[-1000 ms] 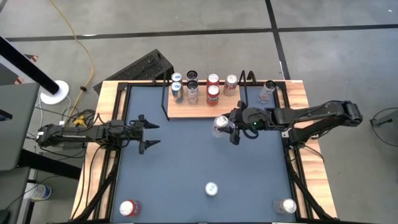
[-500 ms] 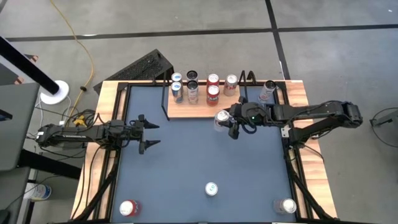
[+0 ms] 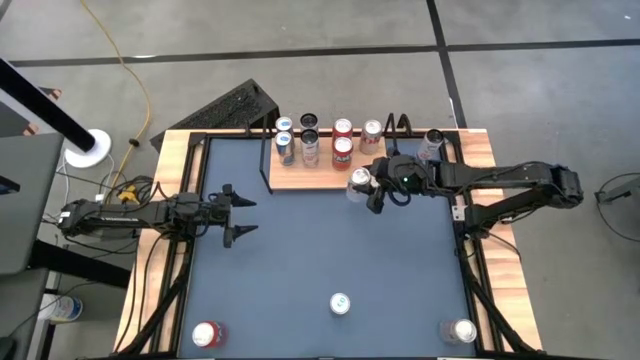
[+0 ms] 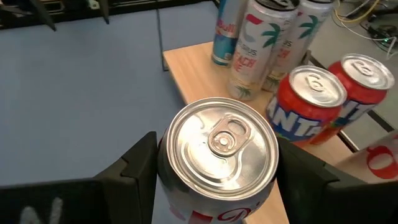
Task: Place canned beverage on shelf
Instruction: Put the top red-silver soda can on the shelf aligned with the other red-silver soda can
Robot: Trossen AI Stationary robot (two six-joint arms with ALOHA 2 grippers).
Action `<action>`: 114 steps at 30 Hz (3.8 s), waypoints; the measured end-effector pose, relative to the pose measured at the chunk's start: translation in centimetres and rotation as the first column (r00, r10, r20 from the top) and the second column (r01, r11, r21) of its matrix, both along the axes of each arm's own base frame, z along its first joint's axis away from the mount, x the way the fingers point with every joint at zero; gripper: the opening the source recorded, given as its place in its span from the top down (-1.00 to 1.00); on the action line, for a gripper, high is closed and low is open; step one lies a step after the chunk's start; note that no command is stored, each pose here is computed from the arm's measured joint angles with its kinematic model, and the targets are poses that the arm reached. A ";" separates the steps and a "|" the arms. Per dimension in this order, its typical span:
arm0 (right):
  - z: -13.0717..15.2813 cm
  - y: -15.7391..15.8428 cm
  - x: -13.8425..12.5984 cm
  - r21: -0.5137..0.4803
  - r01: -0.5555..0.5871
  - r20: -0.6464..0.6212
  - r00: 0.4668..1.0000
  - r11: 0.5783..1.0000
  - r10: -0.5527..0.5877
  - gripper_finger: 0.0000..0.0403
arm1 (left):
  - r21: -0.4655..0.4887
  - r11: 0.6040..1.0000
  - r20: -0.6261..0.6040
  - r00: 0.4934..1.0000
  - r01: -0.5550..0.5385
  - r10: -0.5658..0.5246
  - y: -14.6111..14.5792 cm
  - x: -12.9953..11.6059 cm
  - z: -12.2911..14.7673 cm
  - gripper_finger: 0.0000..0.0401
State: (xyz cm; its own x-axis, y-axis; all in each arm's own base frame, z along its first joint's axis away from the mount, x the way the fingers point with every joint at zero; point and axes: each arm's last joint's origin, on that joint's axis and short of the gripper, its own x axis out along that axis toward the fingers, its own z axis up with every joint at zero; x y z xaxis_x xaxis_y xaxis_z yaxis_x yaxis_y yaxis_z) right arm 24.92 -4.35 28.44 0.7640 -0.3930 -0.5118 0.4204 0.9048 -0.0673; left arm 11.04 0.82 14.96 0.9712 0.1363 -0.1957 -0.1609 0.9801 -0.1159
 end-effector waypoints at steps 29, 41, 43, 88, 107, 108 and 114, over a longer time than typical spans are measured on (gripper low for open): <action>-0.4 -4.9 -1.6 -0.012 0.159 -0.057 0.986 0.987 -0.159 -0.19 | 0.000 1.000 0.000 1.000 0.000 0.000 0.0 0.0 0.0 -0.78; -0.4 -5.4 -1.7 -0.014 0.218 -0.049 0.975 0.976 -0.219 -0.19 | 0.000 1.000 0.000 1.000 0.000 0.000 0.0 0.0 0.0 -0.78; -0.5 -5.5 -1.5 -0.019 0.229 -0.048 0.972 0.973 -0.230 -0.19 | 0.000 1.000 0.000 1.000 0.000 0.000 0.0 0.0 0.0 -0.78; -3.7 -6.8 0.4 0.005 0.296 -0.154 0.944 0.955 -0.292 -0.75 | 0.000 1.000 0.000 1.000 0.000 0.000 0.0 0.0 0.0 -0.78; 2.6 -3.4 -0.4 0.005 0.133 -0.012 0.991 0.991 -0.133 -0.89 | 0.000 1.000 0.000 1.000 0.000 0.000 0.0 0.0 0.0 -0.78; 2.7 -2.9 -0.2 0.009 0.117 -0.032 0.993 0.993 -0.116 -0.86 | 0.000 1.000 0.000 1.000 0.000 0.000 0.0 0.0 0.0 -0.78; 3.5 -1.6 1.3 0.033 0.057 -0.185 0.981 0.998 -0.050 -0.37 | 0.000 1.000 0.000 1.000 0.000 0.000 0.0 0.0 0.0 -0.78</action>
